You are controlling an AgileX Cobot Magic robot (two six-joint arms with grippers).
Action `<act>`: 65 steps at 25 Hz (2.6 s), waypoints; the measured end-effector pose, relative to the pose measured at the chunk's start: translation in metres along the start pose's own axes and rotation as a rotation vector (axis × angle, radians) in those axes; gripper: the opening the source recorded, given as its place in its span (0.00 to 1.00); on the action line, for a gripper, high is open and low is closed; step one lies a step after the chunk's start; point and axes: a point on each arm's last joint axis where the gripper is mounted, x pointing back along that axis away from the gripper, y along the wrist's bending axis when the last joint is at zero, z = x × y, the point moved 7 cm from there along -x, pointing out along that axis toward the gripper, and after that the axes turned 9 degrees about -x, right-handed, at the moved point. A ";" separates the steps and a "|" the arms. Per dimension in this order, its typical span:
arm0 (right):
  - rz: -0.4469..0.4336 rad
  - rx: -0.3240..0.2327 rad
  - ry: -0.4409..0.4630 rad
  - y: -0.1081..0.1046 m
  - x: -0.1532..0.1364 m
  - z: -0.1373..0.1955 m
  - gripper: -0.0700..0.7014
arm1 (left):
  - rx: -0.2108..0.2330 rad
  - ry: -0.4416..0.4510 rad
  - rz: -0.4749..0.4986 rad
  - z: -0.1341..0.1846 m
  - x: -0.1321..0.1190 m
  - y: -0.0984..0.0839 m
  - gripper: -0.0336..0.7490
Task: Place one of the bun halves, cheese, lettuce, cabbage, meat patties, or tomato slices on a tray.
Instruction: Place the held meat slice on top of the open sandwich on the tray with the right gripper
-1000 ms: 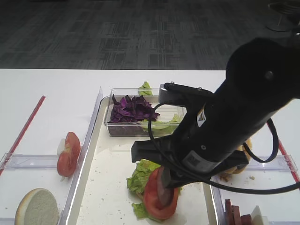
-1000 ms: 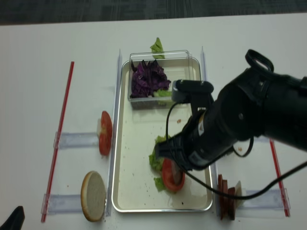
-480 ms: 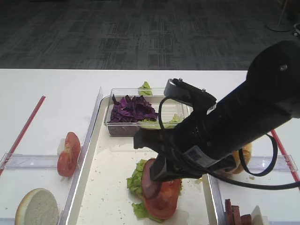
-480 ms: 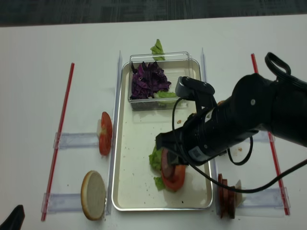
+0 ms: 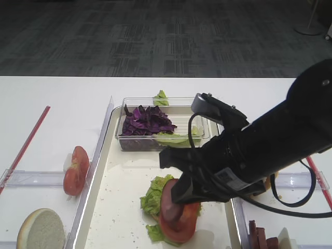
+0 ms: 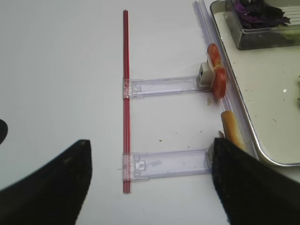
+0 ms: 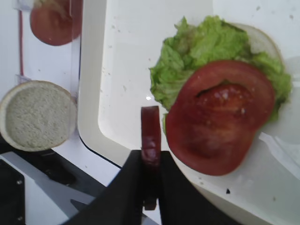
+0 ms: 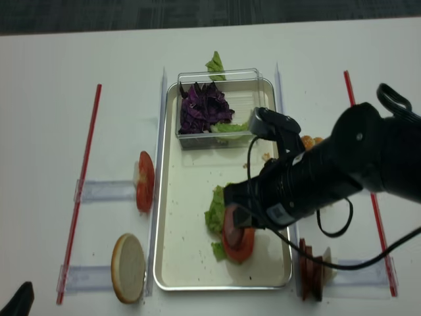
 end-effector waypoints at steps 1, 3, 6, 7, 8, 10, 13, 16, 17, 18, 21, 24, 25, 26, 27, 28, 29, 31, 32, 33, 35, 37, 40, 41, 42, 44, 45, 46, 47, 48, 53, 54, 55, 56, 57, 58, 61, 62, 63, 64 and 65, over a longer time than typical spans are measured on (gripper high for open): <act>-0.024 -0.016 -0.011 0.000 0.001 -0.003 0.23 | 0.000 0.000 0.000 0.000 0.000 0.000 0.67; -0.060 -0.014 -0.035 0.002 0.003 -0.009 0.23 | 0.000 0.000 0.000 0.000 0.000 0.000 0.67; -0.080 -0.018 -0.058 0.003 0.005 -0.016 0.23 | 0.000 0.000 0.000 0.000 0.000 0.000 0.67; -0.083 -0.017 -0.053 0.002 0.003 -0.015 0.23 | 0.000 0.000 0.000 0.000 0.000 0.000 0.67; -0.085 -0.020 -0.046 0.002 0.001 -0.015 0.23 | 0.000 0.000 0.000 0.000 0.000 0.000 0.67; -0.085 -0.026 -0.024 -0.002 -0.007 -0.015 0.23 | 0.000 0.000 0.000 0.000 0.000 0.000 0.67; -0.089 -0.048 -0.006 -0.006 -0.018 -0.016 0.23 | 0.000 0.000 0.000 0.000 0.000 0.000 0.67; -0.084 -0.057 -0.002 -0.010 -0.024 -0.017 0.23 | 0.000 0.000 0.000 0.000 0.000 0.000 0.67; -0.079 -0.055 -0.003 -0.011 -0.025 -0.017 0.23 | 0.000 0.000 0.000 0.000 0.000 0.000 0.67; -0.078 -0.055 -0.005 -0.011 -0.025 -0.017 0.23 | 0.000 0.000 0.000 0.000 0.000 0.000 0.67; -0.072 -0.055 -0.018 -0.012 -0.025 -0.019 0.23 | 0.000 0.000 0.000 0.000 0.000 0.000 0.67; -0.066 -0.052 -0.025 -0.013 -0.025 -0.021 0.23 | 0.000 0.000 0.000 0.000 0.000 0.000 0.67; -0.065 -0.053 -0.026 -0.014 -0.025 -0.021 0.23 | 0.000 0.000 0.000 0.000 0.000 0.000 0.67; -0.063 -0.057 -0.023 -0.015 -0.026 -0.021 0.23 | 0.000 0.000 0.000 0.000 0.000 0.000 0.67; -0.059 -0.062 -0.019 -0.016 -0.028 -0.020 0.23 | 0.000 0.000 0.000 0.000 0.000 0.000 0.67; -0.052 -0.065 -0.016 -0.018 -0.030 -0.020 0.23 | 0.000 0.000 0.000 0.000 0.000 0.000 0.67; -0.050 -0.068 -0.013 -0.019 -0.031 -0.020 0.23 | 0.000 0.000 0.000 0.000 0.000 0.000 0.67; -0.046 -0.079 -0.007 -0.021 -0.034 -0.020 0.23 | 0.000 0.000 0.000 0.000 0.000 0.000 0.67; -0.045 -0.079 -0.006 -0.022 -0.035 -0.020 0.23 | 0.000 0.000 0.000 0.000 0.000 0.000 0.67; -0.045 -0.081 -0.008 -0.022 -0.036 -0.021 0.23 | 0.000 0.000 0.000 0.000 0.000 0.000 0.67; -0.050 -0.080 -0.014 -0.021 -0.036 -0.022 0.23 | 0.000 0.000 0.000 0.000 0.000 0.000 0.67; -0.056 -0.079 -0.018 -0.020 -0.035 -0.022 0.23 | 0.000 0.000 0.000 0.000 0.000 0.000 0.67; -0.058 -0.080 -0.024 -0.020 -0.035 -0.023 0.23 | 0.000 0.000 0.000 0.000 0.000 0.000 0.67; -0.058 -0.080 -0.024 -0.020 -0.035 -0.023 0.23 | 0.000 0.000 0.000 0.000 0.000 0.000 0.67; -0.058 -0.080 -0.026 -0.020 -0.035 -0.023 0.23 | 0.000 0.000 0.000 0.000 0.000 0.000 0.67; -0.057 -0.082 -0.028 -0.020 -0.035 -0.024 0.23 | 0.000 0.000 0.000 0.000 0.000 0.000 0.67; -0.057 -0.083 -0.030 -0.020 -0.035 -0.024 0.23 | 0.000 0.000 0.000 0.000 0.000 0.000 0.67; -0.057 -0.083 -0.030 -0.020 -0.035 -0.024 0.23 | 0.000 0.000 0.000 0.000 0.000 0.000 0.67; -0.057 -0.083 -0.030 -0.020 -0.035 -0.024 0.23 | 0.000 0.000 0.000 0.000 0.000 0.000 0.67; -0.056 -0.083 -0.032 -0.021 -0.035 -0.024 0.23 | 0.000 0.000 0.000 0.000 0.000 0.000 0.67; -0.054 -0.083 -0.033 -0.021 -0.035 -0.025 0.31 | 0.000 0.000 0.000 0.000 0.000 0.000 0.67; -0.053 -0.082 -0.035 -0.021 -0.035 -0.025 0.35 | 0.000 0.000 0.000 0.000 0.000 0.000 0.67; -0.053 -0.082 -0.035 -0.021 -0.035 -0.025 0.38 | 0.000 0.000 0.000 0.000 0.000 0.000 0.67; -0.053 -0.082 -0.035 -0.021 -0.035 -0.025 0.40 | 0.000 0.000 0.000 0.000 0.000 0.000 0.67; -0.052 -0.080 -0.034 -0.021 -0.035 -0.025 0.42 | 0.000 0.000 0.000 0.000 0.000 0.000 0.67; -0.052 -0.080 -0.034 -0.021 -0.035 -0.025 0.45 | 0.000 0.000 0.000 0.000 0.000 0.000 0.67; -0.052 -0.080 -0.034 -0.021 -0.035 -0.025 0.53 | 0.000 0.000 0.000 0.000 0.000 0.000 0.67; -0.050 -0.076 -0.033 -0.021 -0.035 -0.025 0.57 | 0.000 0.000 0.000 0.000 0.000 0.000 0.67; -0.050 -0.076 -0.033 -0.021 -0.035 -0.025 0.60 | 0.000 0.000 0.000 0.000 0.000 0.000 0.67; -0.048 -0.073 -0.032 -0.022 -0.035 -0.024 0.65 | 0.000 0.000 0.000 0.000 0.000 0.000 0.67; -0.048 -0.073 -0.032 -0.022 -0.035 -0.024 0.69 | 0.000 0.000 0.000 0.000 0.000 0.000 0.67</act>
